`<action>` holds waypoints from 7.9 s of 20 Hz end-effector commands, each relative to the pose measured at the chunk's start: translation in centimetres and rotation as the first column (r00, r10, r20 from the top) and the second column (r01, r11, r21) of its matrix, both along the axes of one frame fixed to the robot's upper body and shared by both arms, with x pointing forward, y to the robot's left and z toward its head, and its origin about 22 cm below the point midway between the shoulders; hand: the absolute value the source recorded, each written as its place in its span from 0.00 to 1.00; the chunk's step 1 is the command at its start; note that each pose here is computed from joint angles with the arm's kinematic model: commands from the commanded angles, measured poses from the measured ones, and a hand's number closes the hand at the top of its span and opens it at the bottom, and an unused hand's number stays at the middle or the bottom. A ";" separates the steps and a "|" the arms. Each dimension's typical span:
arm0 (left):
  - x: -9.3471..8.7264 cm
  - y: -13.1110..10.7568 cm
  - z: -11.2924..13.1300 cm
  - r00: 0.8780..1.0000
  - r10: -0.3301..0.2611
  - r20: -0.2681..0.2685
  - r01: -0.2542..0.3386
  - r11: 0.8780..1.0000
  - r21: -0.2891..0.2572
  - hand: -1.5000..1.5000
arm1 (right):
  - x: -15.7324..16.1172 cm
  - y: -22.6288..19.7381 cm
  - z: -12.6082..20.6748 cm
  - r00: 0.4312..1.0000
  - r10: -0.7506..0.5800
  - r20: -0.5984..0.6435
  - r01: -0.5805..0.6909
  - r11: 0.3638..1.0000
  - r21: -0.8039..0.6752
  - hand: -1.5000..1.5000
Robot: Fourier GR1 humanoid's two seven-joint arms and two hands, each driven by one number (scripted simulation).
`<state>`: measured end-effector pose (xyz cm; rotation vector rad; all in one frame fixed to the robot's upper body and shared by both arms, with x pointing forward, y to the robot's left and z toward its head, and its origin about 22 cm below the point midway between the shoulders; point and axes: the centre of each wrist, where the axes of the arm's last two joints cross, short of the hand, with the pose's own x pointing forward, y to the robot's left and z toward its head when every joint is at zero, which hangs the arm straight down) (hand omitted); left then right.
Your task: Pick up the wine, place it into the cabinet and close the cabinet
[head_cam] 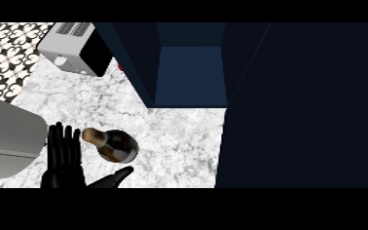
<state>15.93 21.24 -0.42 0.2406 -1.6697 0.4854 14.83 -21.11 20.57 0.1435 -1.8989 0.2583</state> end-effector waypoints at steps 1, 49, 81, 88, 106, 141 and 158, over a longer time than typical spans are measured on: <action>0.3 -0.3 -1.9 1.000 -0.017 0.000 0.017 1.000 -0.020 0.00 | -3.8 -0.9 1.4 0.996 0.047 0.075 -0.049 0.998 0.035 0.00; 4.8 0.3 -11.6 0.975 -0.212 0.063 0.219 0.965 -0.143 1.00 | -2.1 -0.9 0.7 0.998 0.059 0.036 -0.060 0.998 0.013 0.00; 6.4 6.5 0.1 0.828 -0.507 0.238 0.494 0.862 0.115 1.00 | -1.2 -0.4 0.4 0.999 0.040 0.018 -0.040 0.998 0.044 0.00; 7.6 2.2 4.9 0.818 -0.535 0.212 0.511 0.845 0.159 1.00 | -2.2 -0.4 0.8 0.999 0.040 0.021 -0.041 0.998 0.054 0.00; 9.0 -10.2 12.4 0.753 -0.615 0.232 0.615 0.784 0.082 1.00 | -1.9 -0.6 0.5 0.998 0.058 0.036 -0.060 0.997 0.053 0.00; 14.5 -15.9 7.7 0.856 -0.475 0.204 0.457 0.880 0.132 1.00 | -0.9 -1.4 0.6 0.998 0.059 0.031 -0.059 0.998 0.017 0.00; 17.8 -12.4 2.9 0.903 -0.387 0.187 0.351 0.915 0.201 1.00 | -2.8 -1.7 0.4 0.998 0.042 0.036 -0.043 0.998 0.036 0.00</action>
